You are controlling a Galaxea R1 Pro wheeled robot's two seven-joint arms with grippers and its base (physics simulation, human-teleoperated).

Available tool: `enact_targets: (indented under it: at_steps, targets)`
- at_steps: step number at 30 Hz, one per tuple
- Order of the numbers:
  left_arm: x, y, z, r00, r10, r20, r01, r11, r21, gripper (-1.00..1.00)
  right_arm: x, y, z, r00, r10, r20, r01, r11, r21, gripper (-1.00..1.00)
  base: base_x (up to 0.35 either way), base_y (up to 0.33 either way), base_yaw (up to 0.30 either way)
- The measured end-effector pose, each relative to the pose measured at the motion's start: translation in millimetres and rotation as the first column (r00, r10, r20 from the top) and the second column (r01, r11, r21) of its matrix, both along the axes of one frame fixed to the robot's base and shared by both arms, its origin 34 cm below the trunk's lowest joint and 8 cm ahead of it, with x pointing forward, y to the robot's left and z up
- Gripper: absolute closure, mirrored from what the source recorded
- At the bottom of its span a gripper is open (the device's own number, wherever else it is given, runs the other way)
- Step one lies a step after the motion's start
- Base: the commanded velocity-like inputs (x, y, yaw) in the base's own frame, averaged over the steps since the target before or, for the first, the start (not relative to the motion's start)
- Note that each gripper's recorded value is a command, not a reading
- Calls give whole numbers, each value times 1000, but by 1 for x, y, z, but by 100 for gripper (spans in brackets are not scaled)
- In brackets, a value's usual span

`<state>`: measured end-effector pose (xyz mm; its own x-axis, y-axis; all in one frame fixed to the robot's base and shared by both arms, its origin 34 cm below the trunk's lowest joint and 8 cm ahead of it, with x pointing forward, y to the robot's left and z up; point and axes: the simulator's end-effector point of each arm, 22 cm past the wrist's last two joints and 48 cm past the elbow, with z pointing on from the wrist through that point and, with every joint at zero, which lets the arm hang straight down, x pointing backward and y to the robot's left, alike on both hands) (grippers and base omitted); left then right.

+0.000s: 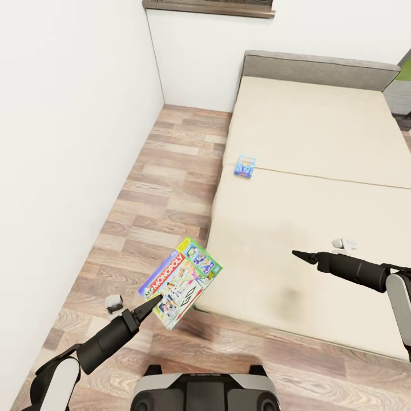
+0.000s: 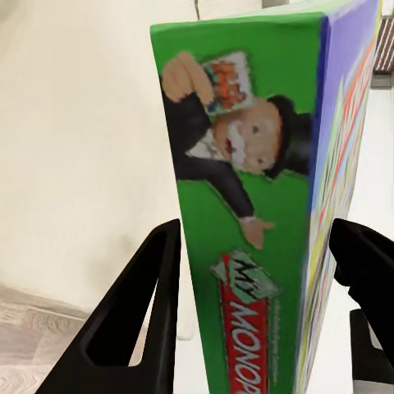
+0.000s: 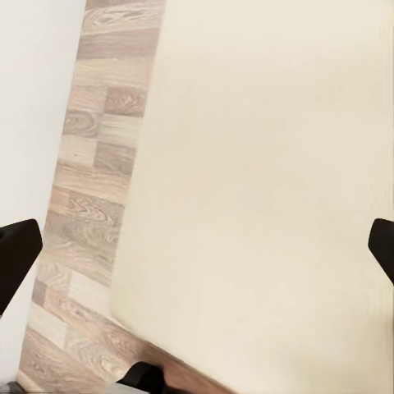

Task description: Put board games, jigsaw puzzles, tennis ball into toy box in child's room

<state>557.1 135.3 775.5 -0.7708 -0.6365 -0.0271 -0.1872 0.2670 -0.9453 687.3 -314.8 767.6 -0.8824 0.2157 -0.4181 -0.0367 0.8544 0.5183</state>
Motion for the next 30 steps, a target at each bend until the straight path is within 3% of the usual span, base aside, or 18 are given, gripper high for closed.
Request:
enact_targets:
  at_steps: [11, 30]
  targets:
    - [-2, 1, 5, 1000, 5, 9, -5, 1000, 2, 100, 2, 1, 8, 1000, 2, 15, -2, 1000, 1, -100, -9, -2, 188]
    - [2, -5, 18, 999, 3, 44, -3, 1000, 1, 100, 6, 2, 22, 999, 2, 39, -2, 1000, 1, -100, -172, -65, 158]
